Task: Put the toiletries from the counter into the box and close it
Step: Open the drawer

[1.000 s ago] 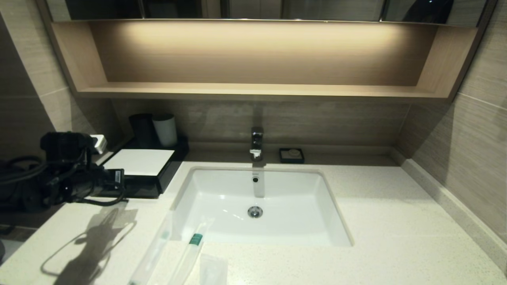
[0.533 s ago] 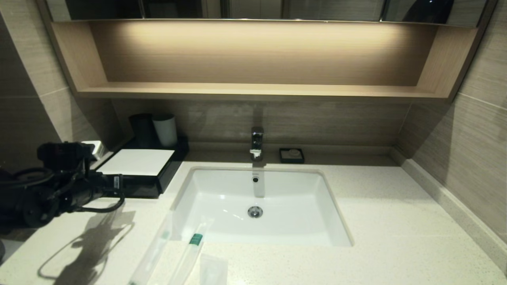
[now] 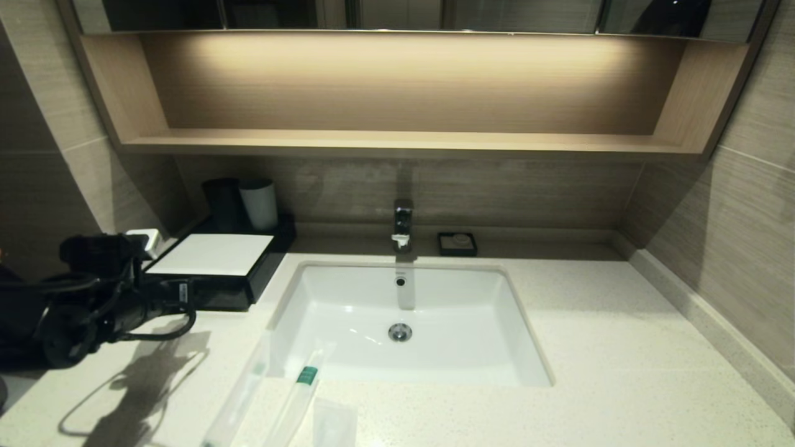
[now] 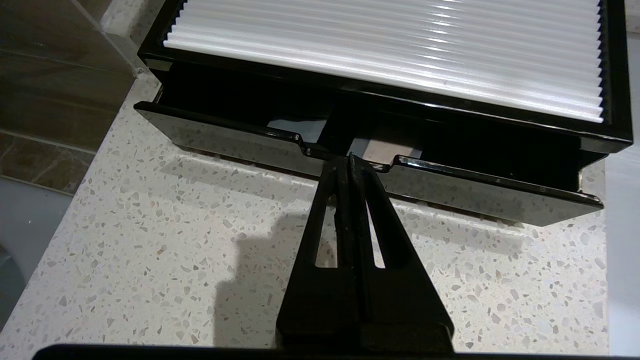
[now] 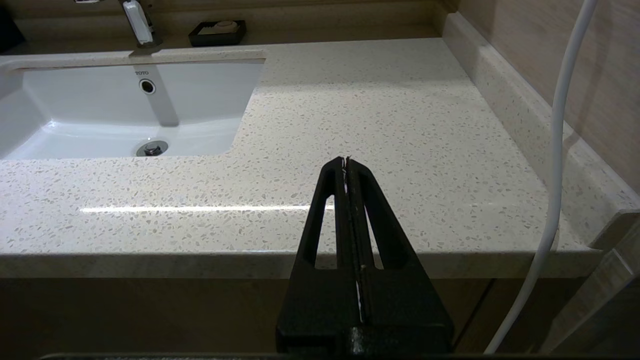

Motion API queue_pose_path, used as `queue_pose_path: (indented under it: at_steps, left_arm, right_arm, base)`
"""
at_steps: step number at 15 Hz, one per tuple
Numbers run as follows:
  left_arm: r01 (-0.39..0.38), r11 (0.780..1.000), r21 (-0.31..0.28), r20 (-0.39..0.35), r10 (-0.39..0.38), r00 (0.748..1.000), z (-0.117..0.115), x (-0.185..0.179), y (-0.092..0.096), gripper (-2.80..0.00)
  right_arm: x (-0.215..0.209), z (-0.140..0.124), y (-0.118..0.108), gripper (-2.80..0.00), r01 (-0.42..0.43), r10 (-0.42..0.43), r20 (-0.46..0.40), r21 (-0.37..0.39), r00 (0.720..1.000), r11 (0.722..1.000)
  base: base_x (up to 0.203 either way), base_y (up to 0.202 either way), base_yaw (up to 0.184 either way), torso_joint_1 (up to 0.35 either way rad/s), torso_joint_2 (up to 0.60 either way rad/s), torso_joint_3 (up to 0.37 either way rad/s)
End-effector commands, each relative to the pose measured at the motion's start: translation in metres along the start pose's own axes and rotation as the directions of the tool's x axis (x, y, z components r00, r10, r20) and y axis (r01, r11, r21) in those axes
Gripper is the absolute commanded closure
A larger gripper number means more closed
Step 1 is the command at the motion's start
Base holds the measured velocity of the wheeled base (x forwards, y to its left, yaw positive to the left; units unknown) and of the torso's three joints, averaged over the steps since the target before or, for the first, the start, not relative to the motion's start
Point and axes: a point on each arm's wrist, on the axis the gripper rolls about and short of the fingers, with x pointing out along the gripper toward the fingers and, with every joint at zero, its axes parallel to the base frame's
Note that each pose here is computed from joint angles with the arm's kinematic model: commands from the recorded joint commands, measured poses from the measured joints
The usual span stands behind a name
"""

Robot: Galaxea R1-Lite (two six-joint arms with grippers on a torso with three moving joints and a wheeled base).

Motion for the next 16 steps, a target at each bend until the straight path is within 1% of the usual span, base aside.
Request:
queue_pose_path:
  at_steps: [1,4,7,16]
  left_arm:
    - [-0.004,1.000,-0.002,-0.005,0.004,1.000,-0.002,0.003,0.002,0.00]
    - [-0.004,1.000,0.000,-0.014,0.004,1.000,-0.005,0.007,0.001,0.00]
    - [-0.006,1.000,-0.003,-0.003,0.006,1.000,-0.008,0.012,0.001,0.00]
    - [-0.006,1.000,-0.003,0.008,0.006,1.000,-0.007,0.021,0.000,0.00]
  right_arm:
    - [0.000,0.000,0.000,0.00,0.000,0.000,-0.002,0.000,1.000,1.000]
    - [0.000,0.000,0.000,0.00,0.000,0.000,-0.001,0.000,1.000,1.000]
    - [0.000,0.000,0.000,0.00,0.000,0.000,-0.002,0.000,1.000,1.000]
    - [0.000,0.000,0.000,0.00,0.000,0.000,-0.001,0.000,1.000,1.000]
  base:
    - [0.000,0.000,0.000,0.000,0.00,0.000]
    - [0.000,0.000,0.000,0.000,0.00,0.000]
    - [0.000,0.000,0.000,0.000,0.00,0.000]
    - [0.000,0.000,0.000,0.000,0.00,0.000]
